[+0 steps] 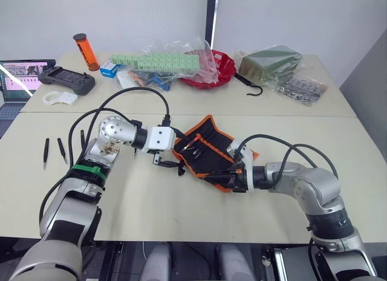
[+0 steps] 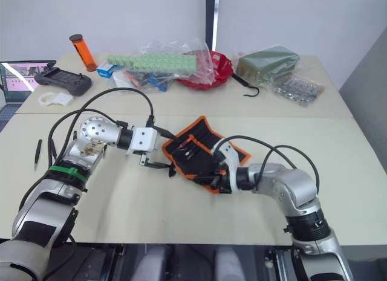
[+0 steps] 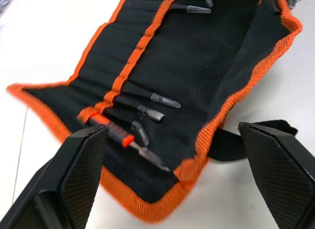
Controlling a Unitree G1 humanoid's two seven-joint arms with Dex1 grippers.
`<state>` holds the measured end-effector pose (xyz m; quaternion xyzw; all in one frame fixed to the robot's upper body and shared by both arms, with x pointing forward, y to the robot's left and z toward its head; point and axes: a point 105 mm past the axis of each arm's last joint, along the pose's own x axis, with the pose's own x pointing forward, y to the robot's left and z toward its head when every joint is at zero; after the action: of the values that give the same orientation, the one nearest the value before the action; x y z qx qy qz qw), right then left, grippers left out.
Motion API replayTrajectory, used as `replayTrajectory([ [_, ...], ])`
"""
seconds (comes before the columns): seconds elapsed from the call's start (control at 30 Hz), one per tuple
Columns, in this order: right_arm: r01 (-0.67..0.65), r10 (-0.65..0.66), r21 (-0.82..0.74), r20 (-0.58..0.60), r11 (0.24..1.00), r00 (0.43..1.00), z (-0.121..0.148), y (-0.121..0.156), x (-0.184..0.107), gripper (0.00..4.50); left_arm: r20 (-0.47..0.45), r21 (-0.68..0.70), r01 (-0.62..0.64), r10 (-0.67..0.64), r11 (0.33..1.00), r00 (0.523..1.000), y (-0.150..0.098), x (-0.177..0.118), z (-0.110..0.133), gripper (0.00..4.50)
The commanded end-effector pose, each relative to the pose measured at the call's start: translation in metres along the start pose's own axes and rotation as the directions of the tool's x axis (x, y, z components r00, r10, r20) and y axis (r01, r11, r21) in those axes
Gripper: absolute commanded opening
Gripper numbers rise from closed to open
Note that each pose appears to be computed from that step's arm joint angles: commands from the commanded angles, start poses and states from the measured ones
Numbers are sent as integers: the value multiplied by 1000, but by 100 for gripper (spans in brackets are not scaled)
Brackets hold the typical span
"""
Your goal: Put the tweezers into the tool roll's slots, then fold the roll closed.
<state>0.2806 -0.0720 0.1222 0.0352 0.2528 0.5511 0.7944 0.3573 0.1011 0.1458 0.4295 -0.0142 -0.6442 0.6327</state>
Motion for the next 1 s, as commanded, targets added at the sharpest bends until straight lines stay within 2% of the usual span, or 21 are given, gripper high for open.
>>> replayTrajectory([
  [0.03, 15, -12, -51, 50, 999, 999, 11, 3, -7, 0, 12, 33, 60, -60, 998, 998, -4, 1, 4, 364],
  [0.23, 34, -29, -78, 60, 996, 998, 10, 1, -11, 0, 16, 28, 76, -76, 997, 997, -4, 0, 2, 163],
  [0.4, 96, -87, -258, 47, 961, 995, 14, -13, -23, 0, 45, -39, 81, -79, 996, 996, -14, -1, -2, 2],
  [0.57, 87, -89, -421, 14, 903, 996, 14, -15, -23, 0, 73, -104, 82, -75, 991, 995, -26, -7, -1, 2],
  [0.7, 59, -77, -572, -7, 818, 997, 12, -8, -19, 0, 71, -151, 105, -95, 983, 993, -41, -11, 0, 2],
  [1.0, -25, -40, -699, -77, 715, 996, -4, 6, -19, 0, 90, -251, 124, -104, 960, 990, -75, -13, 9, 2],
])
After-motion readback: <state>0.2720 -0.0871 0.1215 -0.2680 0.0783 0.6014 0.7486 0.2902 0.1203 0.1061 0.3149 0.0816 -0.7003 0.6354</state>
